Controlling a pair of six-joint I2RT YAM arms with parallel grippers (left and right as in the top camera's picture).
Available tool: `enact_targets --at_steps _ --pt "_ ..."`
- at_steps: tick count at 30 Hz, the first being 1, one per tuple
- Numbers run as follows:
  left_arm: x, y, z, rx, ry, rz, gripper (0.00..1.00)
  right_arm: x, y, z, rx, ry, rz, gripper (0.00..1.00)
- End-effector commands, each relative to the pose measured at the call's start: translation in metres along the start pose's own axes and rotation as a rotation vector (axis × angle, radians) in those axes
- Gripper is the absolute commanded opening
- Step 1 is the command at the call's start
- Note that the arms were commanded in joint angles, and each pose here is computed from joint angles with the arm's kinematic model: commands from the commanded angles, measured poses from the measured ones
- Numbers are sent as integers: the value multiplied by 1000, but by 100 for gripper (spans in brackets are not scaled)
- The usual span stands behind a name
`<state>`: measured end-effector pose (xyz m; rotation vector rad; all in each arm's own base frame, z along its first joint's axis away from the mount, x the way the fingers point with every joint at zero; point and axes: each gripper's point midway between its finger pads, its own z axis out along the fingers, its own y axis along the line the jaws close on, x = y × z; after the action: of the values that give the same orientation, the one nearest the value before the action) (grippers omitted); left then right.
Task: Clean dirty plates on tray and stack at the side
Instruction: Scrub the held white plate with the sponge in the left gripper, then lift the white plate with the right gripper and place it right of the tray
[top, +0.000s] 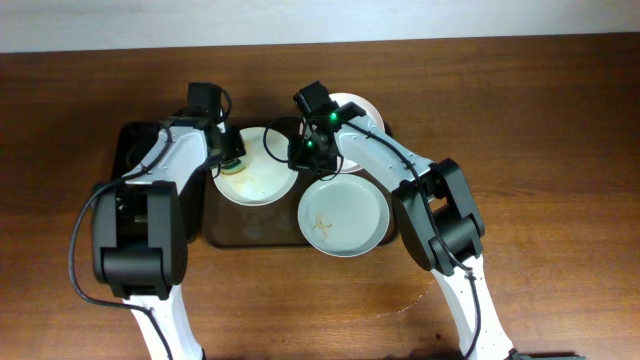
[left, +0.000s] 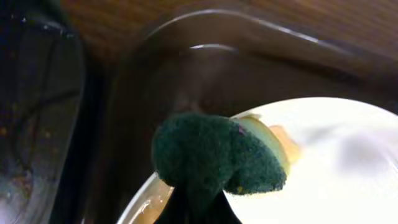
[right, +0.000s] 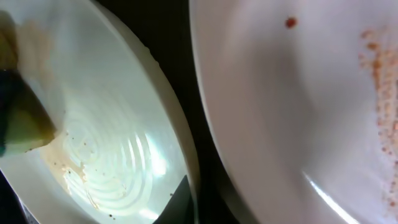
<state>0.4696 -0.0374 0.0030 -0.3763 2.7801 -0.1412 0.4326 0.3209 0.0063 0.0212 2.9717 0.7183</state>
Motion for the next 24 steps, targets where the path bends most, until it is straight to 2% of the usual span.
enact_targets --at_steps 1,6,8,11,15,19,24 --pt "48 4 30 2 208 13 1 5 -18 13 50 18 16 5" --pt "-20 9 -85 54 142 51 1 5 -17 13 49 17 16 4" --pt "-30 25 -117 44 141 43 1 4 -15 10 44 12 13 4" --pt "-33 69 -129 -2 151 -43 1 -4 4 -18 15 -42 -57 4" --pt "-31 101 -130 -22 167 -115 1 -13 24 -60 98 -178 -165 4" --pt "-33 106 -131 -24 159 -126 1 -10 39 -109 344 -380 -283 4" --pt "-36 106 -130 -22 146 -125 1 -2 47 -158 790 -687 -413 4"
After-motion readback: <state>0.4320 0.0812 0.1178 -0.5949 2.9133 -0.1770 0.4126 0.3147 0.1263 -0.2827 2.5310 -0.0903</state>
